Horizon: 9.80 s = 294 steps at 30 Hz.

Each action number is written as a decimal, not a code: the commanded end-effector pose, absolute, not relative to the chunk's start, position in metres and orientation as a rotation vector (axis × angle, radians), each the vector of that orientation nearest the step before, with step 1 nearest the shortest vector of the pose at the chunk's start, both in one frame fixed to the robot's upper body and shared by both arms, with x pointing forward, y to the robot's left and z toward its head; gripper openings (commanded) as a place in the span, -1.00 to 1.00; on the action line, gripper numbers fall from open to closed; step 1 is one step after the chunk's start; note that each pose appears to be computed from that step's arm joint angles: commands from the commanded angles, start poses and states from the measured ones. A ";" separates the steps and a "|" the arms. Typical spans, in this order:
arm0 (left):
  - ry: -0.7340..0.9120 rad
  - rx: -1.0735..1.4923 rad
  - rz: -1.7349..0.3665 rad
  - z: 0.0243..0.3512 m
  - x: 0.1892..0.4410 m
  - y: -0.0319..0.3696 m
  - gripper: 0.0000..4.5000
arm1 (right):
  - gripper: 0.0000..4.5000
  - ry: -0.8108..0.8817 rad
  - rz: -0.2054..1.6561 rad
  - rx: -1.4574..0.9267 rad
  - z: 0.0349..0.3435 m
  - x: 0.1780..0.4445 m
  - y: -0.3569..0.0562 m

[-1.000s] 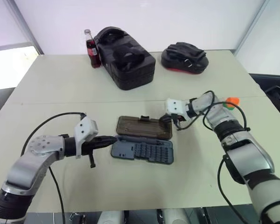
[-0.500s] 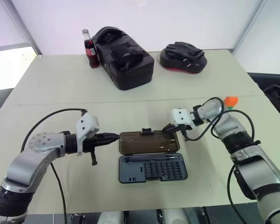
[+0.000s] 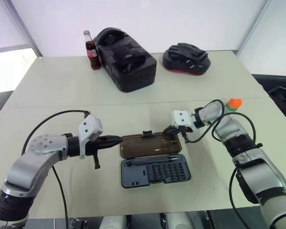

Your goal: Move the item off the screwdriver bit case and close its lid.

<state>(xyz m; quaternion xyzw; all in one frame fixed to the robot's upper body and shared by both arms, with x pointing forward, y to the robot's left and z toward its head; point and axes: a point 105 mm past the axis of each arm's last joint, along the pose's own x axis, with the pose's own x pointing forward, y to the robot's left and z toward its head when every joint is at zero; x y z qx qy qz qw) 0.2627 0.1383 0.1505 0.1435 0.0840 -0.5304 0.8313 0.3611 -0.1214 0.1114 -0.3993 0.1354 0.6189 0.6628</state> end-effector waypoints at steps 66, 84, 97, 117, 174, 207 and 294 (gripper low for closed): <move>0.385 0.631 -1.453 0.081 0.232 0.114 -1.00 | 0.65 0.480 1.271 -0.727 0.114 0.383 -0.119; 0.364 0.572 -1.400 0.083 0.235 0.116 -1.00 | -0.98 0.412 1.278 -0.911 0.108 0.385 -0.128; 0.206 0.629 -1.354 0.099 0.248 0.112 -1.00 | -0.98 0.209 1.160 -0.795 0.182 0.375 -0.132; -0.036 -0.048 -0.762 0.203 0.341 0.171 -1.00 | -0.98 0.174 1.122 -0.827 0.171 0.367 -0.134; 0.182 0.028 -1.466 0.145 0.312 0.085 -1.00 | 0.94 0.148 1.203 -0.198 0.258 0.274 -0.142; 0.243 0.348 -1.536 0.113 0.363 0.039 -1.00 | -0.99 0.452 1.306 -0.591 0.129 0.231 -0.100; 0.481 0.374 -1.942 0.039 0.279 -0.004 -1.00 | -0.99 0.272 0.742 -1.212 0.127 0.294 -0.088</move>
